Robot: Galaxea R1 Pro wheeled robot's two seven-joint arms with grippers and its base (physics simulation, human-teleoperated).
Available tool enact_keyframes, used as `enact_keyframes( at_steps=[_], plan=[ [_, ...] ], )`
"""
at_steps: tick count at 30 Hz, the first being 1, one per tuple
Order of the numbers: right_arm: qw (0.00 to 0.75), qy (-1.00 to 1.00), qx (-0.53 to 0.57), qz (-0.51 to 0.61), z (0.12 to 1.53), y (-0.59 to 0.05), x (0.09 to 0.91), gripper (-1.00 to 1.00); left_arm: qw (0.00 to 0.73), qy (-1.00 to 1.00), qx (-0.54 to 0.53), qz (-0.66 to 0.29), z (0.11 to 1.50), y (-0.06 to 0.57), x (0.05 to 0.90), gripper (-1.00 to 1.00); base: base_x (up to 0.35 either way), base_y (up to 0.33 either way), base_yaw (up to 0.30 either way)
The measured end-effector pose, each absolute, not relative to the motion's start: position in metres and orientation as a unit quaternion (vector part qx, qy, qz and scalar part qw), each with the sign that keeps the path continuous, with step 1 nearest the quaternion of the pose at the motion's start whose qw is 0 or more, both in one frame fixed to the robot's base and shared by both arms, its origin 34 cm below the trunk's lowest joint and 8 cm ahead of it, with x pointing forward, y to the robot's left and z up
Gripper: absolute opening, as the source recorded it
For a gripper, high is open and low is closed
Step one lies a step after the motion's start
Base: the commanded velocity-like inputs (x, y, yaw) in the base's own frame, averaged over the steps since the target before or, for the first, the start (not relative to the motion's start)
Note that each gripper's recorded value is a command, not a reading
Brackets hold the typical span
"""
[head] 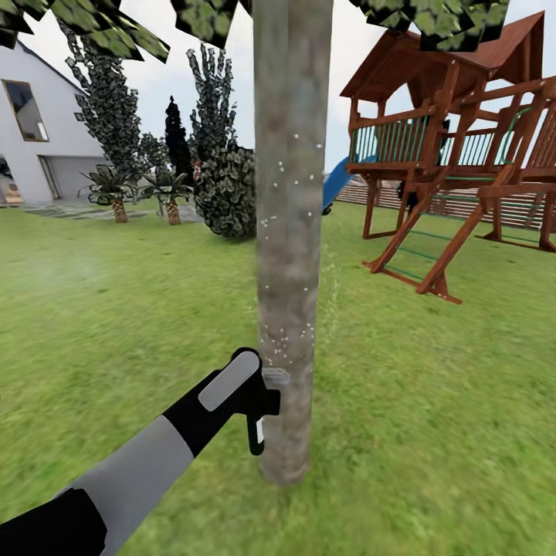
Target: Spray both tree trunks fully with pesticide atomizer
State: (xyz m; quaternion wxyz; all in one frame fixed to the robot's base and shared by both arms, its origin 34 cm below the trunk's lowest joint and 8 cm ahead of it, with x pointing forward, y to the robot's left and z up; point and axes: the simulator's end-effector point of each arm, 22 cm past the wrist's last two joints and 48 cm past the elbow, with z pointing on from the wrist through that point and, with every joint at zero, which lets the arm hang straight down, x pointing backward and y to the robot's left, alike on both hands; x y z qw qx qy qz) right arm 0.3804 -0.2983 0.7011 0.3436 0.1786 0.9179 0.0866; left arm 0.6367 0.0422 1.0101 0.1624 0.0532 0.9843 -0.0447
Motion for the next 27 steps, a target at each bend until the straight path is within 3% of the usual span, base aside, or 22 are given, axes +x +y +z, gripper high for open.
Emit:
enact_keyframes(
  at_steps=[27],
  plan=[
    [0.344,0.918,0.180,0.086,0.7012,-0.2992,0.3805,-1.00,0.162,0.984,0.054,-0.046,1.0097,0.0414,0.6364,-1.00,0.000,0.333,-0.235]
  ],
)
